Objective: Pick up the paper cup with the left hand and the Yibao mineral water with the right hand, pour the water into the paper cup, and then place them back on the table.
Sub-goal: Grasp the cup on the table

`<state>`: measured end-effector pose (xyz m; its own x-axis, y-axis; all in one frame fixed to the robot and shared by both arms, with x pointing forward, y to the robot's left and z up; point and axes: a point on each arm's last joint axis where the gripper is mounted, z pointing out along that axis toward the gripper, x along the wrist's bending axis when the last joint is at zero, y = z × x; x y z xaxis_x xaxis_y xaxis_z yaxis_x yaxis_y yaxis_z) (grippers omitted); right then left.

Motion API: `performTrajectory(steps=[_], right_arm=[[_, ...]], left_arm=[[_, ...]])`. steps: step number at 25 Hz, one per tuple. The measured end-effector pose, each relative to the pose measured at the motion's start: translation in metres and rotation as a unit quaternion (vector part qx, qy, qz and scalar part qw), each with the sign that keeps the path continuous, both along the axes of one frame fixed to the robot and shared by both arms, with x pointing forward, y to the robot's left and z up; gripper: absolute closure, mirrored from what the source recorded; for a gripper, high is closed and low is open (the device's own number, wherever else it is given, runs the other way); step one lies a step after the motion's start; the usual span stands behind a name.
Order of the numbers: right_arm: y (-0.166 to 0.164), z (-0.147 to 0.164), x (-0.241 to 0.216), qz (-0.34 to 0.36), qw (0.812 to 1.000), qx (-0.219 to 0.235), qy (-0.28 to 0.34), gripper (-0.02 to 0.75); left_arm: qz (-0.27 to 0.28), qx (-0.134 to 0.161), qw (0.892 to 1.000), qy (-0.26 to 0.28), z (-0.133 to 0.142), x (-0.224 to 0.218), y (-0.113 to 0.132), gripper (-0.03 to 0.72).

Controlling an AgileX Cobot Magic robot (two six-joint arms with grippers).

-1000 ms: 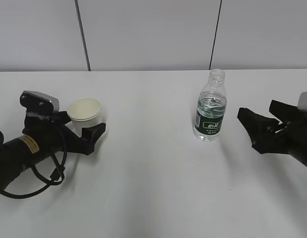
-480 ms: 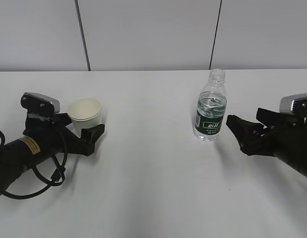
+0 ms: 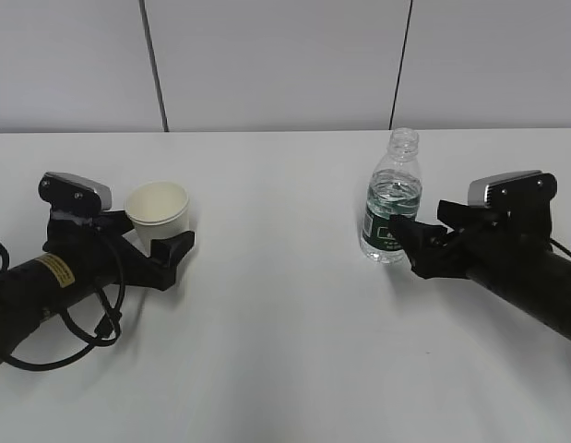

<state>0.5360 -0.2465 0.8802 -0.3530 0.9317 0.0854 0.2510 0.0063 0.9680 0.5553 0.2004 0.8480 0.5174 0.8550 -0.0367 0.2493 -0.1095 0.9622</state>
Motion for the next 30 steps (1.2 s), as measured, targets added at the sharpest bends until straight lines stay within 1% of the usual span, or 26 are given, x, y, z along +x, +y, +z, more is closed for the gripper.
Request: performTrajectory(steps=[7, 11, 19, 30], right_arm=[[0.006, -0.021, 0.029, 0.019, 1.000, 0.003, 0.003, 0.119], [0.007, -0.027, 0.036, 0.023, 1.000, 0.004, 0.003, 0.119], [0.011, -0.033, 0.054, 0.037, 0.999, 0.008, -0.010, 0.119], [0.013, -0.029, 0.060, 0.044, 0.999, 0.010, -0.022, 0.118]], left_arm=[[0.000, 0.000, 1.000, 0.000, 0.000, 0.000, 0.000, 0.098], [0.000, 0.000, 1.000, 0.000, 0.000, 0.000, 0.000, 0.098], [0.000, 0.000, 1.000, 0.000, 0.000, 0.000, 0.000, 0.098], [0.000, 0.002, 1.000, 0.007, -0.005, -0.001, 0.000, 0.101]])
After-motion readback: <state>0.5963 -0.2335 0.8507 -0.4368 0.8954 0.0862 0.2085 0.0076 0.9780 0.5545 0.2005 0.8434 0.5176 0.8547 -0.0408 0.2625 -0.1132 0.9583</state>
